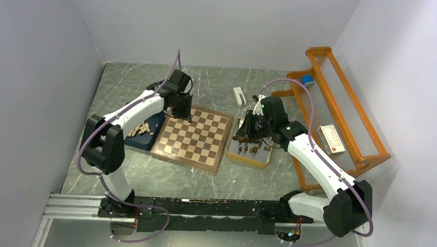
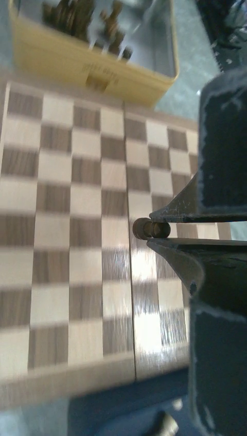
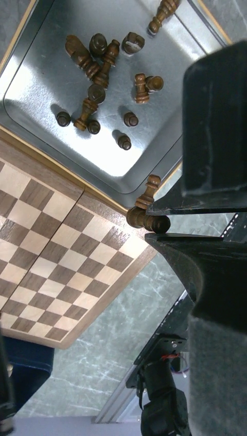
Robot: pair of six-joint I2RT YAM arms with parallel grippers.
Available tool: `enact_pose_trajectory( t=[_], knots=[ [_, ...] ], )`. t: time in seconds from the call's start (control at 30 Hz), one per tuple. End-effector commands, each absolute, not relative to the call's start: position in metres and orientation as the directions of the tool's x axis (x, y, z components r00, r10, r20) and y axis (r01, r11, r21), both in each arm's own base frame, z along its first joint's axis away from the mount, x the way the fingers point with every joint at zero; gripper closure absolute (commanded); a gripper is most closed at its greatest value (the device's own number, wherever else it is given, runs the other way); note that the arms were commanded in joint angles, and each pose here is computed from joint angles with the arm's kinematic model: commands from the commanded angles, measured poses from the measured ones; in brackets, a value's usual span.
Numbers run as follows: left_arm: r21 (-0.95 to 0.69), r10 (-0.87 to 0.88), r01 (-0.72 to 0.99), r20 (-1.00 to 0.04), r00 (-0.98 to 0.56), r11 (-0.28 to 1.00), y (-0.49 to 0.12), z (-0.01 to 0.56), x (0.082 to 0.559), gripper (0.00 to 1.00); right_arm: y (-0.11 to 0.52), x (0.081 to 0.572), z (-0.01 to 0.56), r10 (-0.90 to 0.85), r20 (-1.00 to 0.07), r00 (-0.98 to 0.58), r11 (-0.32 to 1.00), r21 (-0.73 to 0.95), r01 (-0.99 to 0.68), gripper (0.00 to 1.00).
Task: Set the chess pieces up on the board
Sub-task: Place the chess piece on the chessboard.
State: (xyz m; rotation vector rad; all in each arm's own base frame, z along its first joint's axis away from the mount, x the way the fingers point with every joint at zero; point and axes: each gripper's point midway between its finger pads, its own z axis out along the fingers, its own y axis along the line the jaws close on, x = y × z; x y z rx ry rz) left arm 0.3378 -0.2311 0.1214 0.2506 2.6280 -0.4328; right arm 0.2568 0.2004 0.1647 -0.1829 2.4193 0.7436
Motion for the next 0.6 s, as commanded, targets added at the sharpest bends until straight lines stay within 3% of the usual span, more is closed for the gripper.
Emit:
enact_pose_trajectory(
  t=[0.0,0.57],
  knots=[
    [-0.140,0.085,0.158,-0.422,-0.902,0.978,-0.185,0.111,0.357,0.89,0.194,0.259,0.176,0.017,-0.621,-0.784,0.848,0.424,-0.318,1.00],
    [0.012,0.067,0.068,-0.426,-0.902,0.998,-0.149,0.086,0.418,0.87,0.192,0.255,0.178,0.022,-0.628,-0.778,0.849,0.423,-0.317,1.00]
  ],
)
